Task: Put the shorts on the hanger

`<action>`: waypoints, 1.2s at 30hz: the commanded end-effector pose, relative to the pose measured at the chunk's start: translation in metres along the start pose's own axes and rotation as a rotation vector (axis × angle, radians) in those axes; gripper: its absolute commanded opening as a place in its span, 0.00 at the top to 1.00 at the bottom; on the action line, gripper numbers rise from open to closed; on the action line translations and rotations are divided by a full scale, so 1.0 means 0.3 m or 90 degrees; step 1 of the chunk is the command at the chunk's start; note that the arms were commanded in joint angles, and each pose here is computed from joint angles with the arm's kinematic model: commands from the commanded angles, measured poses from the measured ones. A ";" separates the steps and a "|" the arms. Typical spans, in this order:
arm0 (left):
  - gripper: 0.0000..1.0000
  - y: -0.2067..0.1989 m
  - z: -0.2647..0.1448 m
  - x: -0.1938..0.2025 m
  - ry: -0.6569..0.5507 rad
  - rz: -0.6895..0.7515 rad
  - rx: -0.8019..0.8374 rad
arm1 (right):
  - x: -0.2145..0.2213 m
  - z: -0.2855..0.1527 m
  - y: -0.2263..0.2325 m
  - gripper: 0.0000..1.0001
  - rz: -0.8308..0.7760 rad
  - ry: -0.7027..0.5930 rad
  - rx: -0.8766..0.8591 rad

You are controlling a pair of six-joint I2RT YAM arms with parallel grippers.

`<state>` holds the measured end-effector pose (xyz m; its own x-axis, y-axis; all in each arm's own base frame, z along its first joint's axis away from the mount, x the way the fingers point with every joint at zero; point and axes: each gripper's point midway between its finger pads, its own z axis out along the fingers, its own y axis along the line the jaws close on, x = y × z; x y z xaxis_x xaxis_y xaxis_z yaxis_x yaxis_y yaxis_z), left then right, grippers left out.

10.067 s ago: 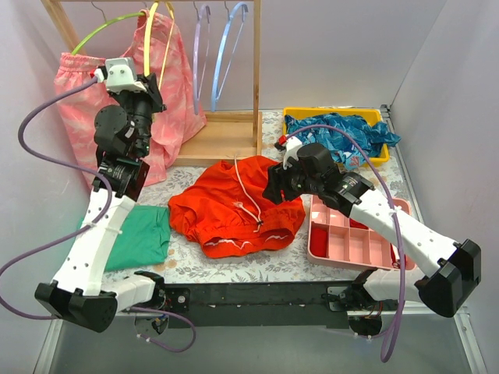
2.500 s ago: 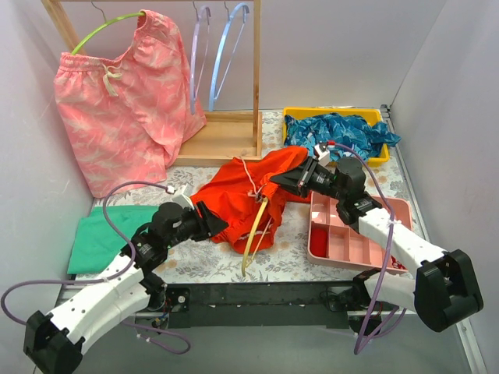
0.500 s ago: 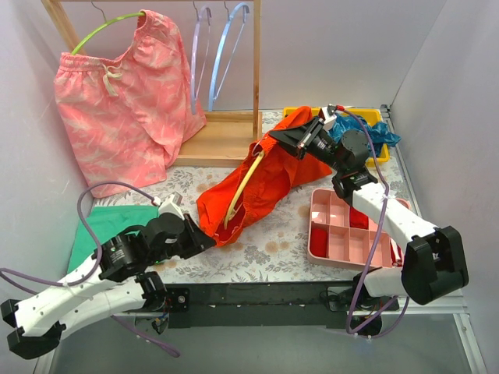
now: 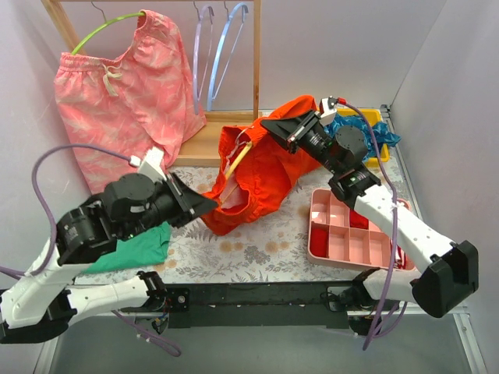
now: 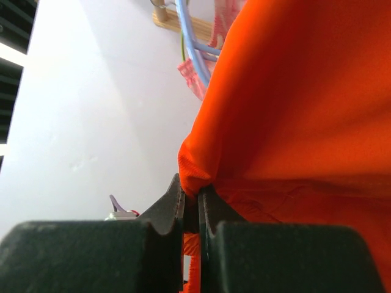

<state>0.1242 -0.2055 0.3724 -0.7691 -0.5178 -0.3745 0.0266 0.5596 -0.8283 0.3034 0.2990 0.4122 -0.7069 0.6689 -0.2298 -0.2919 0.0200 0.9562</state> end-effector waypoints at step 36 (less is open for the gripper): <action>1.00 0.078 -0.017 -0.264 -0.247 0.032 -0.185 | 0.040 0.109 0.242 0.99 0.134 -0.134 -0.095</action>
<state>0.1728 -0.1407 0.3862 -0.4889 -0.6811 -0.5450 -0.1758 0.6889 -0.7032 0.2967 0.3710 0.4014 -0.6990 0.7144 -0.0336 -0.1063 -0.0574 0.9927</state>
